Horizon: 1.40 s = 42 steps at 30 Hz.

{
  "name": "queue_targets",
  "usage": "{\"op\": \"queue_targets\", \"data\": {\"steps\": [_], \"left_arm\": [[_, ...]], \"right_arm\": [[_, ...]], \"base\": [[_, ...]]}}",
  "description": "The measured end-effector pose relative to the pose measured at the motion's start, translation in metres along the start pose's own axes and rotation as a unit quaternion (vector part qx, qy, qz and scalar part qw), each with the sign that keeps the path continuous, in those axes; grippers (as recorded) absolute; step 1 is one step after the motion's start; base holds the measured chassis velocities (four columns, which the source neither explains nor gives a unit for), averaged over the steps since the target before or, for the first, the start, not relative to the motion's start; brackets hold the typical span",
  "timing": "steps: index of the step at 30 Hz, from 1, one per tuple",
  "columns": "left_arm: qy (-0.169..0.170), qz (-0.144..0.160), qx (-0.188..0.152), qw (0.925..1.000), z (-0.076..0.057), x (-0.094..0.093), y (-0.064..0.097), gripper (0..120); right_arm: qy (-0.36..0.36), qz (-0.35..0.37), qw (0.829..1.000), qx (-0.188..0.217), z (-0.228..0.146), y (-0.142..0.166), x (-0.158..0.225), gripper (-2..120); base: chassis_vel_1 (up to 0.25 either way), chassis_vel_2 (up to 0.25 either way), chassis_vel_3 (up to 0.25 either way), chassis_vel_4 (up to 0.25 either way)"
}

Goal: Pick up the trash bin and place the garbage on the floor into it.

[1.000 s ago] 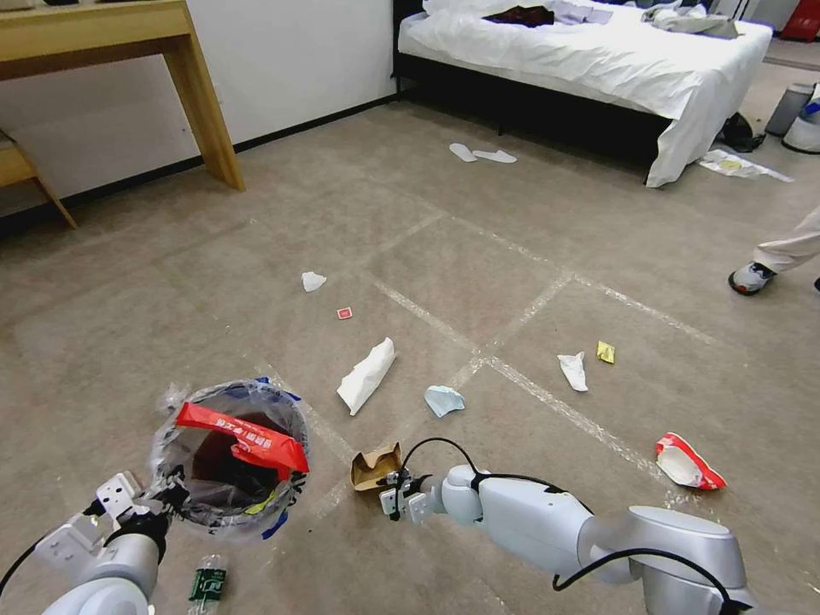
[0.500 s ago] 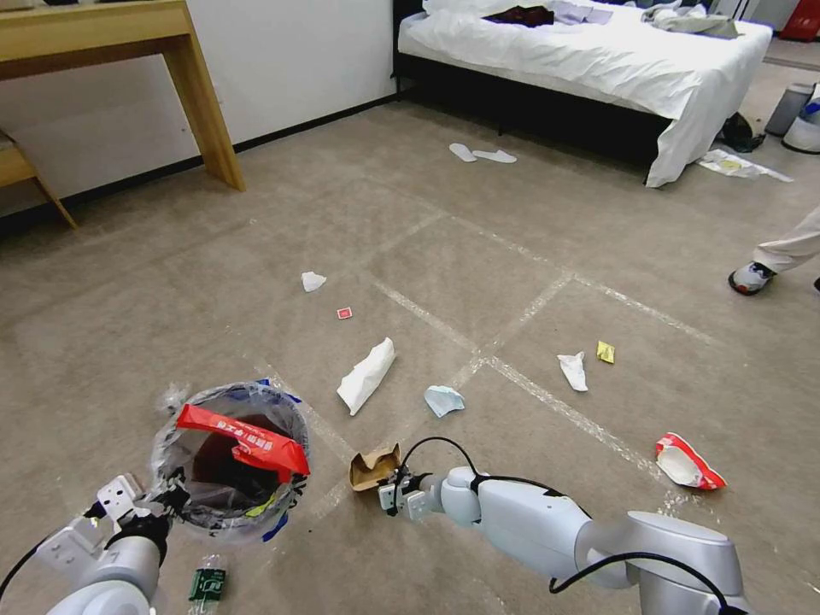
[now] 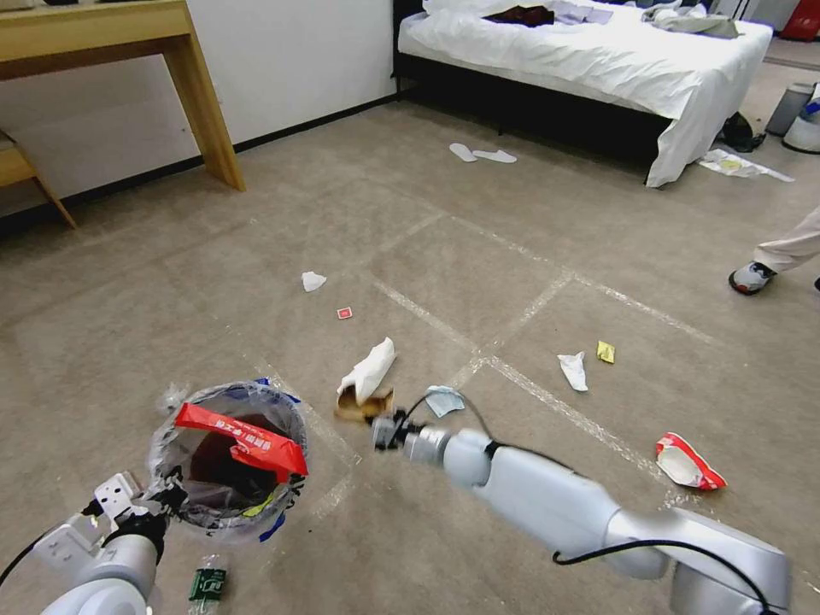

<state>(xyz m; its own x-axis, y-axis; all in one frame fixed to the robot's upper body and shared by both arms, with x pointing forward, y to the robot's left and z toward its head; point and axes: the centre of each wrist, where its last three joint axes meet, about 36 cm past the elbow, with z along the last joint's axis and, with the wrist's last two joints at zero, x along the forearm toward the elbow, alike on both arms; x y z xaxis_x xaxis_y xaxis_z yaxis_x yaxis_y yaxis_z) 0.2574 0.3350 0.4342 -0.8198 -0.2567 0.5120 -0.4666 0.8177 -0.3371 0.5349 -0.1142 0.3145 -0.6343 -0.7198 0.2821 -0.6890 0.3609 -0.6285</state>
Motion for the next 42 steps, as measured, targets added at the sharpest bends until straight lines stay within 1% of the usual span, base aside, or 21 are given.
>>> {"op": "queue_targets", "data": {"steps": [1,2,3,4,6,7,9,10,11,13,14,18,21,22,24,25,27,28,31,37,42], "left_arm": [[0.0,0.0,0.0,1.0,0.0,0.0,0.0,1],[0.001,0.003,0.0,1.0,0.0,0.0,-0.001,1],[0.002,0.005,-0.001,1.0,-0.001,0.0,-0.003,1],[0.002,0.005,-0.001,1.0,-0.001,0.0,-0.003,1],[0.006,0.011,0.0,0.9999,-0.001,0.0,-0.007,1],[0.006,0.011,0.0,0.9999,-0.001,0.0,-0.007,1],[0.009,0.016,0.0,0.9998,-0.001,-0.001,-0.011,1],[0.009,0.016,0.0,0.9998,-0.001,-0.001,-0.011,1],[0.01,0.017,0.001,0.9998,-0.001,-0.002,-0.013,1],[0.011,0.018,0.001,0.9998,-0.001,-0.002,-0.014,1],[0.012,0.021,0.001,0.9997,-0.001,-0.003,-0.015,1],[0.012,0.022,0.002,0.9997,0.0,-0.003,-0.016,1],[0.014,0.024,0.003,0.9996,0.0,-0.004,-0.018,1],[0.014,0.024,0.003,0.9996,0.0,-0.004,-0.018,1],[0.014,0.024,0.003,0.9996,0.0,-0.004,-0.018,1],[0.014,0.024,0.003,0.9996,0.0,-0.004,-0.018,1],[0.014,0.024,0.003,0.9996,0.0,-0.004,-0.018,1],[0.014,0.024,0.003,0.9996,0.0,-0.004,-0.018,1],[0.013,0.023,0.003,0.9996,-0.001,-0.005,-0.018,1],[0.014,0.023,0.005,0.9996,-0.001,-0.008,-0.018,1],[0.014,0.025,0.006,0.9996,-0.002,-0.009,-0.02,1]], "right_arm": [[0.0,0.0,1.0,0.0,0.0,0.0,0.0,0],[-0.015,0.026,0.999,-0.022,-0.012,-0.02,0.012,0],[-0.033,0.055,0.997,-0.052,-0.029,-0.044,0.03,0],[-0.033,0.055,0.997,-0.052,-0.029,-0.044,0.03,0],[-0.08,0.075,0.988,-0.112,-0.065,-0.07,0.056,0],[-0.08,0.075,0.988,-0.112,-0.065,-0.07,0.056,0],[-0.138,0.068,0.973,-0.172,-0.104,-0.081,0.076,0],[-0.138,0.068,0.973,-0.172,-0.104,-0.081,0.076,0],[-0.154,0.062,0.968,-0.189,-0.114,-0.081,0.08,0],[-0.161,0.059,0.965,-0.197,-0.119,-0.08,0.082,0],[-0.18,0.049,0.958,-0.215,-0.131,-0.078,0.086,0],[-0.19,0.043,0.955,-0.225,-0.137,-0.076,0.088,0],[-0.212,0.014,0.939,-0.269,-0.155,-0.06,0.092,0],[-0.212,0.014,0.939,-0.269,-0.155,-0.06,0.092,0],[-0.222,-0.005,0.93,-0.294,-0.165,-0.05,0.094,0],[-0.222,-0.005,0.93,-0.294,-0.165,-0.05,0.094,0],[-0.232,-0.04,0.915,-0.328,-0.178,-0.032,0.097,0],[-0.232,-0.04,0.915,-0.328,-0.178,-0.032,0.097,0],[-0.236,-0.079,0.904,-0.347,-0.18,-0.014,0.098,0],[-0.234,-0.094,0.906,-0.34,-0.173,0.001,0.104,0],[-0.234,-0.093,0.908,-0.335,-0.169,0.004,0.105,0]], "base": [[0.0,0.0,0.0,0.0],[0.0,0.0,0.0,0.0],[0.0,0.0,0.0,0.0],[0.0,0.0,0.0,0.0],[0.0,0.0,0.0,0.0],[0.0,0.0,0.0,0.0],[0.0,0.0,0.0,0.0],[0.0,0.0,0.0,0.0],[0.0,0.0,0.0,0.0],[0.0,0.0,0.0,0.0],[0.0,0.0,0.0,0.0],[0.0,0.0,0.0,0.0],[0.0,0.0,0.0,0.0],[0.0,0.0,0.0,0.0],[0.0,0.0,0.0,0.0],[0.0,0.0,0.0,0.0],[0.0,0.0,0.0,0.0],[0.0,0.0,0.0,0.0],[0.0,0.0,0.0,0.0],[0.0,0.0,0.0,0.0],[0.0,0.0,0.0,0.0]]}}
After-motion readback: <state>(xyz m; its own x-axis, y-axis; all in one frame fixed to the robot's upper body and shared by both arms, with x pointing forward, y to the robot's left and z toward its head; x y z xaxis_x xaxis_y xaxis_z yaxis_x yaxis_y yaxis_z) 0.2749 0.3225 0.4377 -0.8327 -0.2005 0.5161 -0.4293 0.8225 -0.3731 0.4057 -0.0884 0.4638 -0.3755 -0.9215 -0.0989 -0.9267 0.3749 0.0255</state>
